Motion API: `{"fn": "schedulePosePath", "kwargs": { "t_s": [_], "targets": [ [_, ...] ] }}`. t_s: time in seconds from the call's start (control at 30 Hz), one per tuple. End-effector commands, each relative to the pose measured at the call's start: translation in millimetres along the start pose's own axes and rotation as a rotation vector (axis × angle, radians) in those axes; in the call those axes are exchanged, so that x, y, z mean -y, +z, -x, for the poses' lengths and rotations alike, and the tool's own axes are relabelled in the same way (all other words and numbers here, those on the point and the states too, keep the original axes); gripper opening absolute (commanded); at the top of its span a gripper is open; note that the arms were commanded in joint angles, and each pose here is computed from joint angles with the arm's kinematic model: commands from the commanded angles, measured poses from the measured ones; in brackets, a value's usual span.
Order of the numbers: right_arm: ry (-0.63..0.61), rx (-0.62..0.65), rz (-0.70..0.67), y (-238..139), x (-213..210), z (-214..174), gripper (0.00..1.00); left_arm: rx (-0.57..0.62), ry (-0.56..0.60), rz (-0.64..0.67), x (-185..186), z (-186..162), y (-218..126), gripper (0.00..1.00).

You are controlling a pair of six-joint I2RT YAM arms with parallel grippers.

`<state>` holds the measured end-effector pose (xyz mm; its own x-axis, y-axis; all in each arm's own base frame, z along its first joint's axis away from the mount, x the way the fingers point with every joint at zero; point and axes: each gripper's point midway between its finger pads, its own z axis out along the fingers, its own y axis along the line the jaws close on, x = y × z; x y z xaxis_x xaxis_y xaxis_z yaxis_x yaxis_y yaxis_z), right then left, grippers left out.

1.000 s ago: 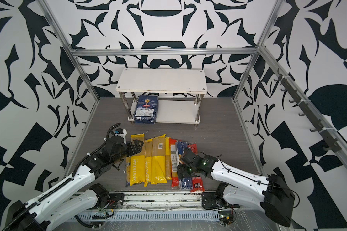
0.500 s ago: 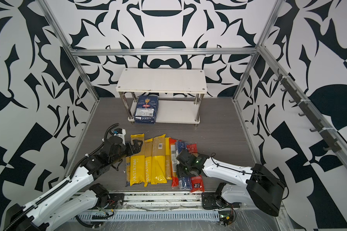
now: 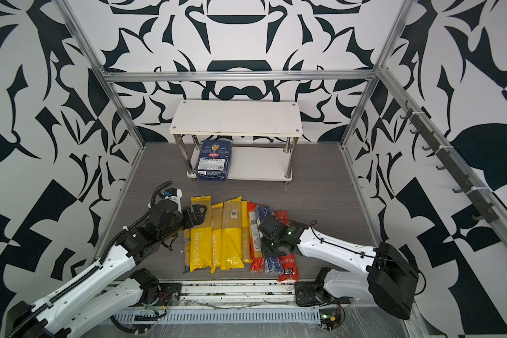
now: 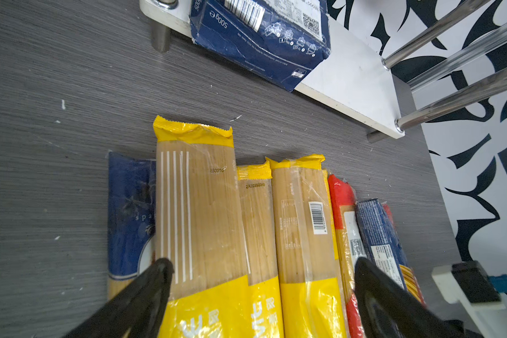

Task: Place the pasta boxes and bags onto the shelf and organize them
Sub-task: 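Grasp the blue Barilla spaghetti pack with the right gripper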

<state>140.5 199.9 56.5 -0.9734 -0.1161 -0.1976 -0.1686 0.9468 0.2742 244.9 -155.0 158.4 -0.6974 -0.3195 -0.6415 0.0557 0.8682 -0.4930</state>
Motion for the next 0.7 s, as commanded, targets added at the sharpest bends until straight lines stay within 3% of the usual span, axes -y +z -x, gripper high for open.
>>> {"fn": "schedulePosePath", "kwargs": {
  "t_s": [0.0, 0.37, 0.67],
  "targets": [
    [-0.046, 0.154, 0.106, -34.0, -37.4, 43.2, 0.34, 0.005, 0.014, 0.028, -4.8, 2.2, -4.6, 0.99],
    [-0.075, 0.229, 0.100, -63.8, -38.6, 65.2, 0.33, 0.034, 0.018, 0.044, -11.8, 3.8, -11.9, 0.99],
    [-0.090, 0.319, 0.111, -85.1, -45.0, 132.0, 0.33, 0.027, 0.022, 0.046, -11.2, 3.4, -11.0, 0.99]
  ]
}}
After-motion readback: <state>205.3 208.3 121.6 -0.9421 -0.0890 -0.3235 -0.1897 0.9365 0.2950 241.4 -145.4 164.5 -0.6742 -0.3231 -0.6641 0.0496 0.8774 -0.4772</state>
